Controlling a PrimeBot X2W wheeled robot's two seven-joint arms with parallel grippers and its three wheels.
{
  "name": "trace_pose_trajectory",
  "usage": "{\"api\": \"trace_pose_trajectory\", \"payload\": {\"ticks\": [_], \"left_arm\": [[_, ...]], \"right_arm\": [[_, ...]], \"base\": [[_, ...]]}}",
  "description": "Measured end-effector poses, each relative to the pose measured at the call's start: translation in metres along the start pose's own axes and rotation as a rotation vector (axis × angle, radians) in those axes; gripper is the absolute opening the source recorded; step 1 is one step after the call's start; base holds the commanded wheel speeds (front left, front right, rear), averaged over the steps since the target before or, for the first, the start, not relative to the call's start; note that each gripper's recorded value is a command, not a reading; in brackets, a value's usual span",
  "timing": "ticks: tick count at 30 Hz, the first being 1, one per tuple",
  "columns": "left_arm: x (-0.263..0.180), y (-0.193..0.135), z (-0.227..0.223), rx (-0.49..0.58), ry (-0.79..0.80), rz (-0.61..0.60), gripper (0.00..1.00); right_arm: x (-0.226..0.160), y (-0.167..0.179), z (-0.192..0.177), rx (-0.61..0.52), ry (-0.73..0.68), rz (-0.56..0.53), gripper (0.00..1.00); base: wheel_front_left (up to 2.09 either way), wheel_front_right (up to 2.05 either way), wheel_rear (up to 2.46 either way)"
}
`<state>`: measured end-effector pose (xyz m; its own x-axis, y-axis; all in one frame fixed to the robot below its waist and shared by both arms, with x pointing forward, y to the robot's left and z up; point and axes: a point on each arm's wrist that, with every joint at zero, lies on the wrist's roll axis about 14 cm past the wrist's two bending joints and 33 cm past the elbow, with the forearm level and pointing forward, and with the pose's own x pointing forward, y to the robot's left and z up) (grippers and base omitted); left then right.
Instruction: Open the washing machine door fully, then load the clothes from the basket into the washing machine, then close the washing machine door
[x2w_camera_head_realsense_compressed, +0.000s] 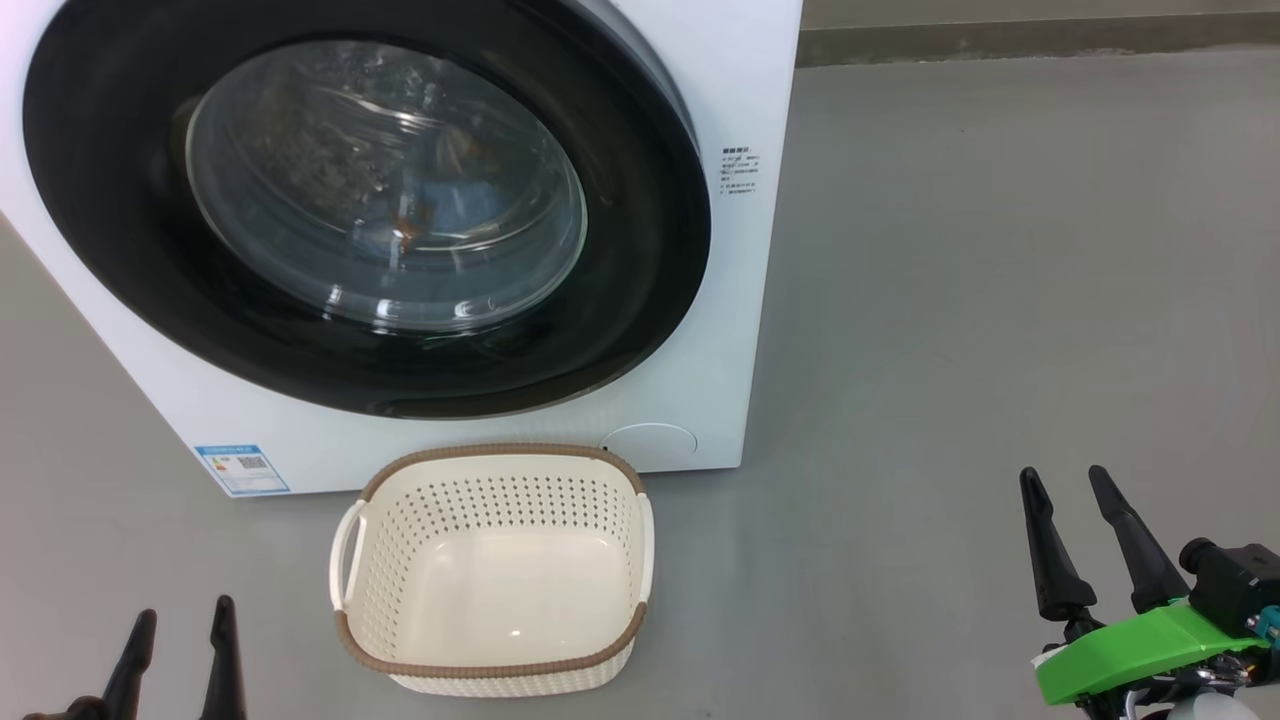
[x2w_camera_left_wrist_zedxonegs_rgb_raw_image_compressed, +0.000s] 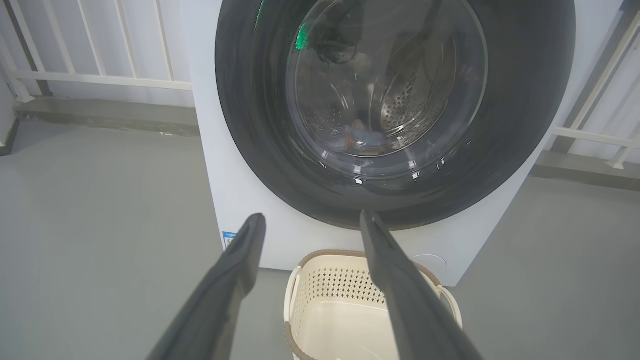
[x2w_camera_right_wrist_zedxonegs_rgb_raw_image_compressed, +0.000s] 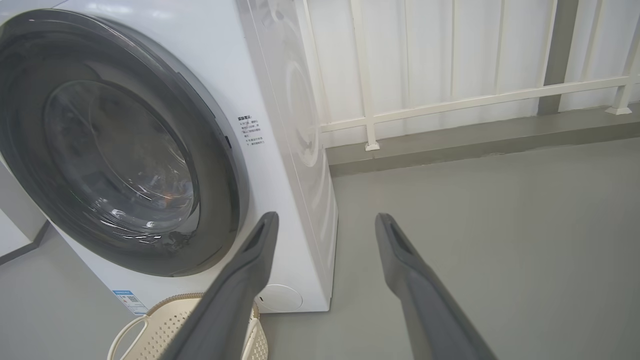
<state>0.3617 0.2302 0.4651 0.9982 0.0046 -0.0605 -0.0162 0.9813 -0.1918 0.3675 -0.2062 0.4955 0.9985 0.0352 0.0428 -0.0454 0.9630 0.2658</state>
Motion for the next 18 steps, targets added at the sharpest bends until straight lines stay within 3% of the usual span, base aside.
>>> {"api": "trace_pose_trajectory", "payload": {"ticks": [6, 7, 12, 18], "left_arm": [[0.001, 0.0, -0.003, 0.007, 0.008, 0.0, 1.0], [0.0, -0.001, -0.005, 0.003, 0.015, 0.001, 0.0], [-0.007, -0.011, -0.029, -0.05, 0.079, 0.009, 0.0], [-0.008, -0.008, -0.031, -0.108, 0.09, 0.029, 0.0]], "right_arm": [[0.001, 0.0, -0.002, 0.0, 0.007, 0.001, 1.0], [0.0, 0.0, -0.005, 0.003, 0.015, -0.002, 0.0], [-0.011, 0.002, -0.032, 0.042, 0.091, -0.027, 0.0], [-0.011, -0.001, -0.033, 0.1, 0.094, -0.046, 0.0]], "base": [[0.0, 0.0, 0.0], [0.0, 0.0, 0.0], [0.0, 0.0, 0.0], [0.0, 0.0, 0.0]]}}
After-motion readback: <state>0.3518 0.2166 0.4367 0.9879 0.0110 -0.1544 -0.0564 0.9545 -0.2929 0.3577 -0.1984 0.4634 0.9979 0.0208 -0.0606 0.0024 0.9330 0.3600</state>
